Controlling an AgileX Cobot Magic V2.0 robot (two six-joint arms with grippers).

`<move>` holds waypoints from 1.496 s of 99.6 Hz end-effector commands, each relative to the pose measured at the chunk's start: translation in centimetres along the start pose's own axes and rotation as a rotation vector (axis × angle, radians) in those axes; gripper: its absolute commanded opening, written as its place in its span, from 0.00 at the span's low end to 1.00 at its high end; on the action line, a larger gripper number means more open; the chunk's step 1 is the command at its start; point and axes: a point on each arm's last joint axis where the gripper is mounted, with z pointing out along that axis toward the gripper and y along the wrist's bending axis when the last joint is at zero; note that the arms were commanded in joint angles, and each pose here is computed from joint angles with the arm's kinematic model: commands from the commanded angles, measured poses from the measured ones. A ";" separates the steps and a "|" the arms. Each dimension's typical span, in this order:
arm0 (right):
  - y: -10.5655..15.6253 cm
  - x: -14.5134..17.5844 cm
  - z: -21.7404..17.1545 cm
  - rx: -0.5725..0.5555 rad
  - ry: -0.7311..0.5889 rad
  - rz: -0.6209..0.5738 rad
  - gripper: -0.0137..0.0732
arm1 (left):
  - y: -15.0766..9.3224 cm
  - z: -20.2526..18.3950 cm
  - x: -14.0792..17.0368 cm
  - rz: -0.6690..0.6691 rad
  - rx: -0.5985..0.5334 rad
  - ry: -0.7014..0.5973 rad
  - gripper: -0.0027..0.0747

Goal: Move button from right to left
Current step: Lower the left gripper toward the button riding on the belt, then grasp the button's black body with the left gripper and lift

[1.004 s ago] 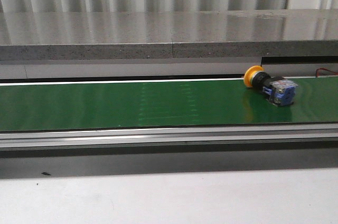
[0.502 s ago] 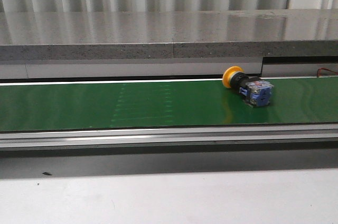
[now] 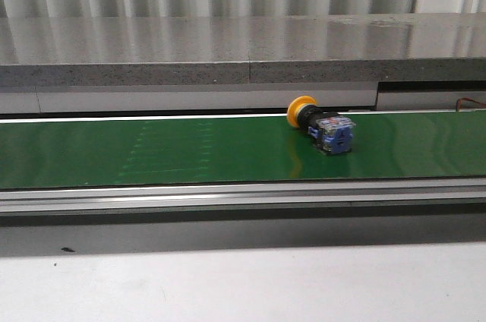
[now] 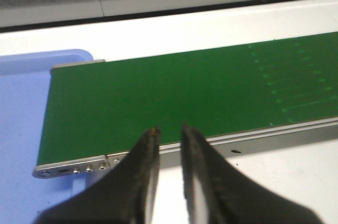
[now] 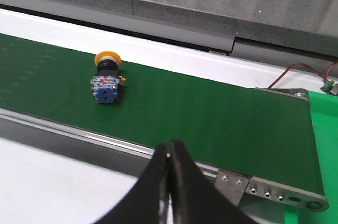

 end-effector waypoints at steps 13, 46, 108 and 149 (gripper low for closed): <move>-0.2 -1.4 -0.2 0.019 -0.094 -0.003 0.08 | -0.3 1.9 -3.5 -0.065 0.049 -0.011 0.79; -0.2 -1.4 -0.2 0.019 -0.094 -0.003 0.08 | -2.0 6.2 -5.5 -0.321 0.229 0.172 0.83; -0.2 -1.4 -0.2 0.019 -0.093 -0.003 0.08 | -4.7 15.1 -12.4 -0.424 0.307 0.630 0.82; -0.2 -1.4 -0.2 0.019 -0.094 -0.003 0.08 | -12.8 21.5 -13.5 -0.268 0.290 0.849 0.82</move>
